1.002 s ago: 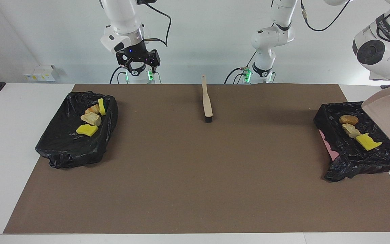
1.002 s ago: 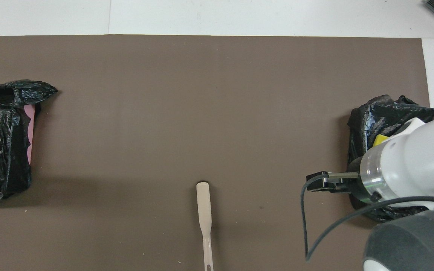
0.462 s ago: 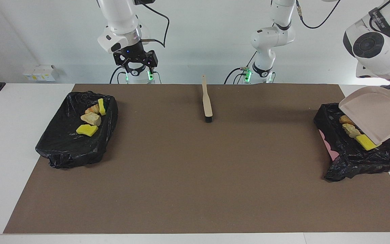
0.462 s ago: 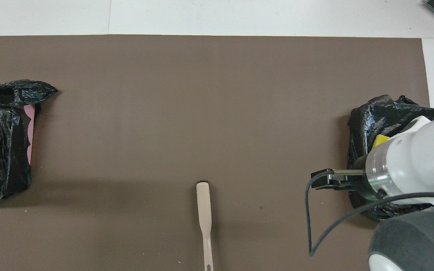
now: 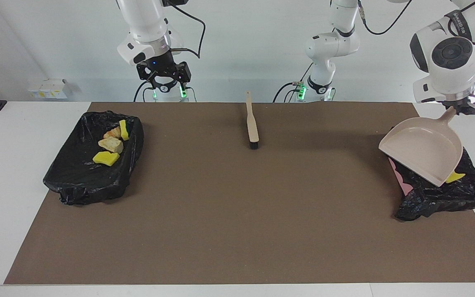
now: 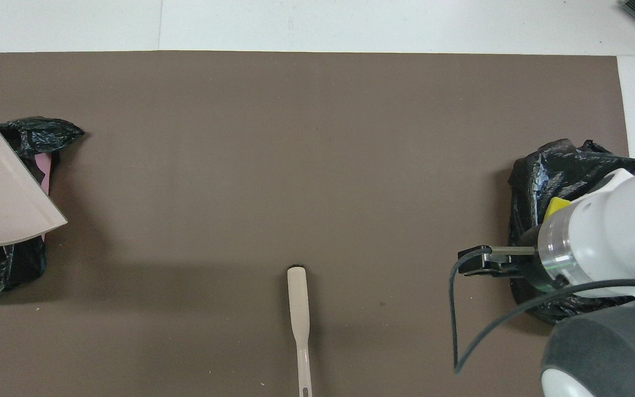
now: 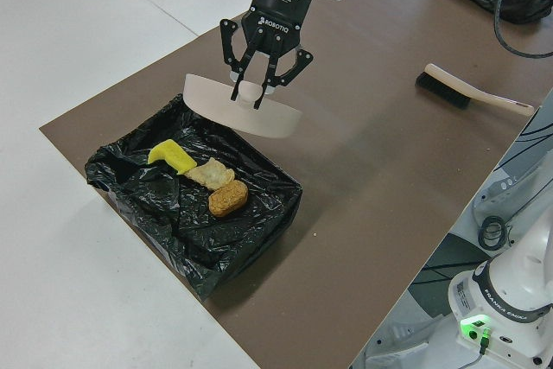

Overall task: Sweep and dump trash in bin
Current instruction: 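Bring the empty dustpan back and set it on the table with the left gripper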

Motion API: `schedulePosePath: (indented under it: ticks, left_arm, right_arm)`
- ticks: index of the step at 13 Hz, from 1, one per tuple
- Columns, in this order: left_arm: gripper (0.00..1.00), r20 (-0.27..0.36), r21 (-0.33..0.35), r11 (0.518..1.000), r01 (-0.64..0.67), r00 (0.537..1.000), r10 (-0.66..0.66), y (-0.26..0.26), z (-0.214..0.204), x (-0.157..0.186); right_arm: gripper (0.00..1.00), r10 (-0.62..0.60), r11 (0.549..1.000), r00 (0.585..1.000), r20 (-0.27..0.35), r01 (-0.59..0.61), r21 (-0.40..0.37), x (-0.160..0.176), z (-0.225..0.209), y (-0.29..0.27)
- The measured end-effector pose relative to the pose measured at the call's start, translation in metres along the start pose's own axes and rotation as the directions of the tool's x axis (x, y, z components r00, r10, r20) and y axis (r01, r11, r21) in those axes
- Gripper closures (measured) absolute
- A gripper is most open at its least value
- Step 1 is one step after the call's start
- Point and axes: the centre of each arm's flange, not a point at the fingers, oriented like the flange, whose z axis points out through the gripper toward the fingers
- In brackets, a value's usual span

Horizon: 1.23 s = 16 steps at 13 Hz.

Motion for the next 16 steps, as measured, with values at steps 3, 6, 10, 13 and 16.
schedulePosePath:
  ticks: [3,6,10,13,16]
  left_arm:
    - [0.69,-0.094,-0.147,0.973,0.176,0.977,-0.191,0.015,-0.002,0.011]
    - [0.69,-0.14,-0.294,0.902,0.315,0.92,-0.367,0.028,-0.008,0.021]
    - [0.69,-0.154,-0.375,0.842,0.389,0.869,-0.47,0.057,-0.038,0.06]
    - [0.69,-0.172,-0.395,0.828,0.397,0.854,-0.491,0.097,-0.071,0.111]
    - [0.69,-0.226,-0.398,0.822,0.407,0.825,-0.518,0.133,-0.101,0.16]
  right_arm:
    - [0.0,0.003,1.0,1.0,-0.003,-0.003,-0.006,0.001,0.0,0.002]
    - [0.0,0.016,1.0,1.0,-0.004,-0.016,-0.007,0.004,-0.001,0.009]
    - [0.0,0.016,1.0,1.0,-0.004,-0.016,-0.007,0.005,-0.001,0.011]
    - [0.0,0.018,1.0,1.0,-0.005,-0.018,-0.007,0.005,-0.001,0.012]
    - [0.0,0.029,1.0,1.0,-0.005,-0.029,-0.005,0.007,-0.001,0.018]
